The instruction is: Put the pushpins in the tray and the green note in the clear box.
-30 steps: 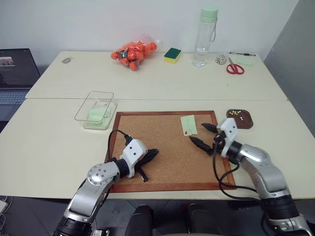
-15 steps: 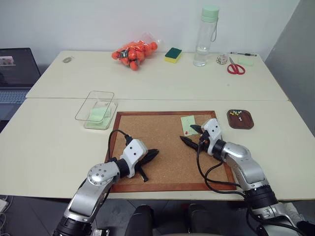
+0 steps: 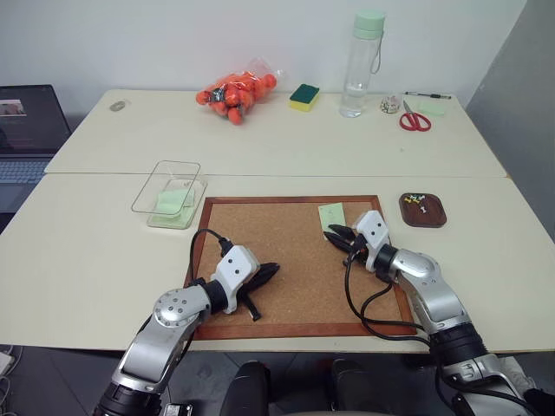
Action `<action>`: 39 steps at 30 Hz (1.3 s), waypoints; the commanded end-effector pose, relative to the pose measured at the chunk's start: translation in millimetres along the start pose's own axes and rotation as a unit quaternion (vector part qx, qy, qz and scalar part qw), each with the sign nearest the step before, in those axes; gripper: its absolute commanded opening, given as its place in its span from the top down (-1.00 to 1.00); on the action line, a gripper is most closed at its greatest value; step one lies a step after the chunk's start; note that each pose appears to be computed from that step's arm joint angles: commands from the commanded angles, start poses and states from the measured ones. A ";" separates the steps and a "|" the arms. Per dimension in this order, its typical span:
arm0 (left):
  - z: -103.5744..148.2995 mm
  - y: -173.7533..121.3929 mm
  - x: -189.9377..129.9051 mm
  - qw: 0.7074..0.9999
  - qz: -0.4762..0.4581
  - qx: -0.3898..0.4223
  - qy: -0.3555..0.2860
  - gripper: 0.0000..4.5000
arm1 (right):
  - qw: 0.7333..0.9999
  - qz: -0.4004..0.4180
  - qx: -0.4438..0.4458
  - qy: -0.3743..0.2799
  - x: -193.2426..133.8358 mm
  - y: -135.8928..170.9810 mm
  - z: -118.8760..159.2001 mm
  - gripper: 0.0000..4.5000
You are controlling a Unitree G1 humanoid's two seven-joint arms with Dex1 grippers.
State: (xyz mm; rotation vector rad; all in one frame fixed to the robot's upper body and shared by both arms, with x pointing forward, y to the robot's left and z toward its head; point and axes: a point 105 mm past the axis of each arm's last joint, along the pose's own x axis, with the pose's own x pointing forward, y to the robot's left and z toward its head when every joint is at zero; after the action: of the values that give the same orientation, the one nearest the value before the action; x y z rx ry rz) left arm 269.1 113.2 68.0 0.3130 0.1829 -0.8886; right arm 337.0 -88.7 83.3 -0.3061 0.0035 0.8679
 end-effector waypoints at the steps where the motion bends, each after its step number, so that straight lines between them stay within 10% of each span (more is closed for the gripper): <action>1: -13.0 -5.0 -2.0 1.000 -0.008 -0.006 0.026 1.00 | 1.000 0.011 -0.024 0.000 -0.2 0.8 0.5 0.99; 39: 9.5 14.7 -2.6 0.999 0.021 -0.024 -0.013 1.00 | 0.991 -0.031 -0.064 -0.117 -21.5 -28.7 82.3 0.99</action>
State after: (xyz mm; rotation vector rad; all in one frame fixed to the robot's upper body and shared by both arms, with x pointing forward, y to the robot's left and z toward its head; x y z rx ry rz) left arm 272.8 115.0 70.9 0.2691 0.1975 -0.8819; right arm 339.7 -103.0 157.0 -0.3179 -0.2199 0.8264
